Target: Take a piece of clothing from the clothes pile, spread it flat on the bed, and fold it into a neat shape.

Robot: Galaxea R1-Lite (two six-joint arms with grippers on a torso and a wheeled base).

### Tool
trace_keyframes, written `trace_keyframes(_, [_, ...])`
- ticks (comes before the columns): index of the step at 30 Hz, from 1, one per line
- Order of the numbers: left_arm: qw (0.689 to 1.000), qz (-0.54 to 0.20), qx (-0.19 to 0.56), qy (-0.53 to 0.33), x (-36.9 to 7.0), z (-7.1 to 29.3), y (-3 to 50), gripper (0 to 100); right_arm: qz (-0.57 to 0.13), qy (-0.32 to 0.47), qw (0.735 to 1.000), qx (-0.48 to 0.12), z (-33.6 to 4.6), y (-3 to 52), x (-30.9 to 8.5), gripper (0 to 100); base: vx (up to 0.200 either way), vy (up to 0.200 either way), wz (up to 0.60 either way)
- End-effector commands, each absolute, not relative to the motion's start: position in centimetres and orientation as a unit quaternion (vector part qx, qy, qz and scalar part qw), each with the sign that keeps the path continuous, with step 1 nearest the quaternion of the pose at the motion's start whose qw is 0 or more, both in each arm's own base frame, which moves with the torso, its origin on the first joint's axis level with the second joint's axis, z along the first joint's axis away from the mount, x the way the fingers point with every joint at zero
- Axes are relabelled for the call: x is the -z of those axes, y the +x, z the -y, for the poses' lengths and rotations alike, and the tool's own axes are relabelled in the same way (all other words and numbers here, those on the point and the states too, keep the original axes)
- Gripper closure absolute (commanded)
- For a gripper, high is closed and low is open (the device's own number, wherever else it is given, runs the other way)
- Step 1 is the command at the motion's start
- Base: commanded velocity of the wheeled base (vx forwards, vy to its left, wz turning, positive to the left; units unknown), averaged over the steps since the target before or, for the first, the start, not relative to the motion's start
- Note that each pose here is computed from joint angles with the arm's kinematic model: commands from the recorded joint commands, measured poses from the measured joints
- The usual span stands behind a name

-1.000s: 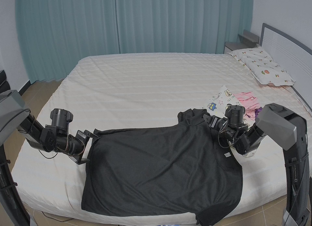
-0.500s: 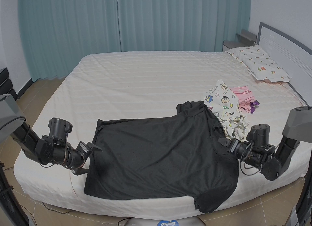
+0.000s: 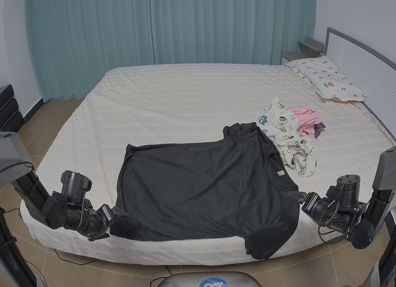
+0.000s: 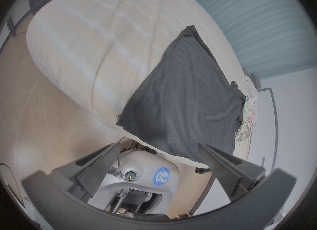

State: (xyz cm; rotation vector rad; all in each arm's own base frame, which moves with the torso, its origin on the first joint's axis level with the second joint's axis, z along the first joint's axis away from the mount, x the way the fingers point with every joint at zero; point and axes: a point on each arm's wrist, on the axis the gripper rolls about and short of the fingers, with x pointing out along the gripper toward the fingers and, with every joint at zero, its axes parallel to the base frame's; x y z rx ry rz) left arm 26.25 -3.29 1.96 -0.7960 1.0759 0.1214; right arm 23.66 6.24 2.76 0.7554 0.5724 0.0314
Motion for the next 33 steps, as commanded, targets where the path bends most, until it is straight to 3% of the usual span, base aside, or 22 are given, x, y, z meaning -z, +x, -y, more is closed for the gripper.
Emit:
trace_keyframes(1, [0.788,-0.499,-0.077,-0.353,-0.2,3.6,26.8,0,-0.300,0.359,0.884,-0.001,-6.1,23.3,-0.8,0,0.000,0.000,0.00])
trace_keyframes(5, [0.810,-0.492,-0.072,-0.311,1.3,4.1,26.5,0,-0.296,0.359,0.885,-0.007,-6.2,22.9,-0.2,0,0.000,0.000,0.00])
trace_keyframes(25, [0.834,-0.481,-0.099,-0.250,3.7,5.7,27.6,0,-0.295,0.370,0.881,0.001,-6.0,22.8,-0.2,0,0.000,0.000,0.00])
trace_keyframes(26, [0.835,-0.481,-0.101,-0.248,3.8,5.8,27.6,100,-0.296,0.369,0.881,0.002,-6.0,22.7,-0.2,0,0.000,0.000,0.00])
trace_keyframes(33, [0.831,-0.485,-0.126,-0.240,3.8,5.4,26.6,100,-0.294,0.366,0.883,0.001,-6.0,22.8,-0.2,0,0.000,0.000,0.00])
